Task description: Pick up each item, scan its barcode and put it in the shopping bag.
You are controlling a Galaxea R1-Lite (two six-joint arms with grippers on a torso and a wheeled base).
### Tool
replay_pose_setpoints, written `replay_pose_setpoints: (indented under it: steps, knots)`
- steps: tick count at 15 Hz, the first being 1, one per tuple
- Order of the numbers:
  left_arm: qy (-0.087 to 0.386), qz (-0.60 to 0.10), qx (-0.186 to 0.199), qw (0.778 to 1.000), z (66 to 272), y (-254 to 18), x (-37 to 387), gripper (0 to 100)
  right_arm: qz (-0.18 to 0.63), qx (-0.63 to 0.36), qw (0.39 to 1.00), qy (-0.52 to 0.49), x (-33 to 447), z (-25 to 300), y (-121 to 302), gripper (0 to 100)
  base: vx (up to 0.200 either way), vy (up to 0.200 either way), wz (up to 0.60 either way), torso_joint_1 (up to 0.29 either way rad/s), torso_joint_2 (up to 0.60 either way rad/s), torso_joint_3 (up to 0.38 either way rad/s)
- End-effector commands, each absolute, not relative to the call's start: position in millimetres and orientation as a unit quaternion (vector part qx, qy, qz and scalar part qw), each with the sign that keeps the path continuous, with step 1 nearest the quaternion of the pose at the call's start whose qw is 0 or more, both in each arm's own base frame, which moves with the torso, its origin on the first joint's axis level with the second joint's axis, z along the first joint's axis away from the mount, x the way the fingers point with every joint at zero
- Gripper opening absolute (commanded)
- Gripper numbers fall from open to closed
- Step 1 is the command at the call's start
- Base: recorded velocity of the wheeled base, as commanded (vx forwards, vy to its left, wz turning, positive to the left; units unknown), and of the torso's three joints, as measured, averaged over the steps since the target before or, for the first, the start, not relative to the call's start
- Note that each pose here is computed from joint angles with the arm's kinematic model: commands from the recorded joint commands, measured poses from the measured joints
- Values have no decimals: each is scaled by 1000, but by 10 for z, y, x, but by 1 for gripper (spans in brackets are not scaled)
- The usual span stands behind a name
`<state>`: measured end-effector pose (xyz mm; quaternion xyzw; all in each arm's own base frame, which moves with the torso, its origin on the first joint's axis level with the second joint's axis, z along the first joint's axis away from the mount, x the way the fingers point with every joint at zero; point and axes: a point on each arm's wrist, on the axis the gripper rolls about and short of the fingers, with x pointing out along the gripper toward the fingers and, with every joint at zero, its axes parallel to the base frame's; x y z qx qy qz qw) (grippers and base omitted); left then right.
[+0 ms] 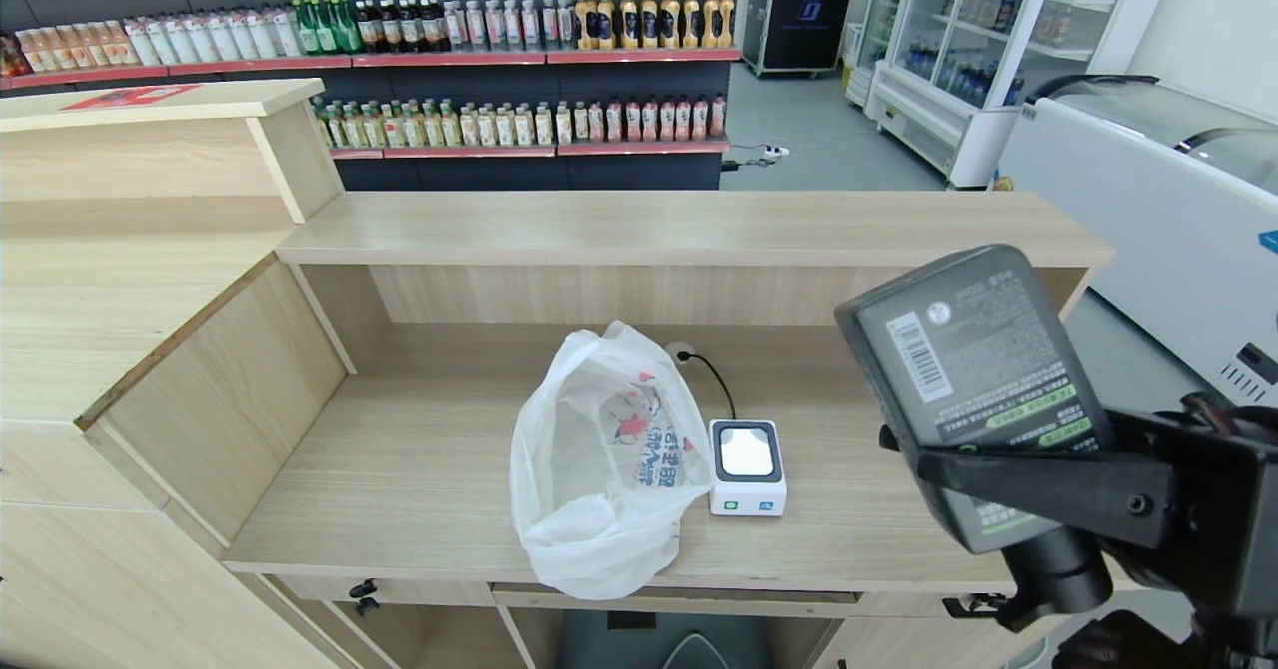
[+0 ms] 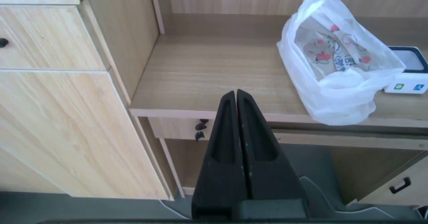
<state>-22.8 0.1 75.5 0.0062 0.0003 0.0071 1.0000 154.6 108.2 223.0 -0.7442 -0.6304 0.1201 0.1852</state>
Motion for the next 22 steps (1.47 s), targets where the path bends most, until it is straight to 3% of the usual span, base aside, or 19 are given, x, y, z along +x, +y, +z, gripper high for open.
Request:
replay_pose_setpoints:
  steps: [1, 9, 22]
  knots:
    - [0, 8, 6, 1000, 755, 1, -228, 0, 131, -736, 185, -637, 1537, 2203, 1129, 0, 0, 0, 0, 0, 0, 0]
    - [0, 8, 6, 1000, 755, 1, -228, 0, 170, -674, 195, -692, 1380, 2202, 1418, 0, 0, 0, 0, 0, 0, 0]
    - [0, 8, 6, 1000, 755, 1, -228, 0, 164, -668, 193, -700, 1363, 2240, 1396, 0, 0, 0, 0, 0, 0, 0]
